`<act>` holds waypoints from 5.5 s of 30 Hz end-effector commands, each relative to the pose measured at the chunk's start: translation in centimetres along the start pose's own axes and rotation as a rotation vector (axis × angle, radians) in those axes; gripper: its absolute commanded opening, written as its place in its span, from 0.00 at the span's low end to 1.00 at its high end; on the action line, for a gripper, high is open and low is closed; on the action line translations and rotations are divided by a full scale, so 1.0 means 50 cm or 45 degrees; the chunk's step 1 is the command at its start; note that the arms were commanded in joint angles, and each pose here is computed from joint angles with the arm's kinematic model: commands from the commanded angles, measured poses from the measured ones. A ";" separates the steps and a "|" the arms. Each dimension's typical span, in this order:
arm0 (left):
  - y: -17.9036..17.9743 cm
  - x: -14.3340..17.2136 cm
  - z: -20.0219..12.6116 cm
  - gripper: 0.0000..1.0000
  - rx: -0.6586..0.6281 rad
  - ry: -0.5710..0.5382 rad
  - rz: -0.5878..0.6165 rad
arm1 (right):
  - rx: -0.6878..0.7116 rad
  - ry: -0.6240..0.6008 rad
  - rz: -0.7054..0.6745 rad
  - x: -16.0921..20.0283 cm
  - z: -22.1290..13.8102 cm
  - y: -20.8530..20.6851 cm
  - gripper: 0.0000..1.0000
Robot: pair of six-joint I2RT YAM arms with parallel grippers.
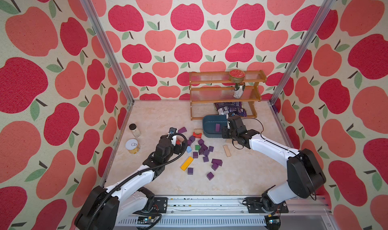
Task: Pick purple bricks into the storage bin
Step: Place the building block in the storage box, then pick up the building block from the center of the board.
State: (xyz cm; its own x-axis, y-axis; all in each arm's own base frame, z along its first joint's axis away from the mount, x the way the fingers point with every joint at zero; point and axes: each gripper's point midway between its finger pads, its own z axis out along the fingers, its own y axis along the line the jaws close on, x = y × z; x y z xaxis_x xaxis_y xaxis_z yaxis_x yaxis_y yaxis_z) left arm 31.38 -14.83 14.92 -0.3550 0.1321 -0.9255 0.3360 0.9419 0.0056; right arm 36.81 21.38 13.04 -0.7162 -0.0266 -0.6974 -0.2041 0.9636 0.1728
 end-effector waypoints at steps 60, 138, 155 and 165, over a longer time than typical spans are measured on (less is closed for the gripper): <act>-0.018 -0.010 0.007 0.99 0.048 0.006 -0.001 | -0.606 0.244 -0.355 0.182 -0.110 0.194 0.56; -0.015 0.002 0.019 0.99 0.030 0.049 0.007 | -0.370 0.535 -0.518 0.291 0.050 0.213 0.30; -0.018 0.002 0.020 0.99 0.035 0.060 0.005 | -0.344 0.398 -0.538 0.218 -0.004 0.210 0.28; -0.018 0.002 0.019 0.99 0.038 0.058 0.004 | -0.366 0.258 -0.511 0.113 -0.026 0.215 0.28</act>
State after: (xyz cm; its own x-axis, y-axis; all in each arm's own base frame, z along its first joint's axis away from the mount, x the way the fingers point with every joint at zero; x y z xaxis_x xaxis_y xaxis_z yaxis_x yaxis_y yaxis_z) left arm 31.71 -15.44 13.51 -0.4013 0.1601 -0.9019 0.3523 0.9359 0.0094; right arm 28.24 31.26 9.11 -0.6857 -0.4744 -0.5521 -0.6368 0.7584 0.1392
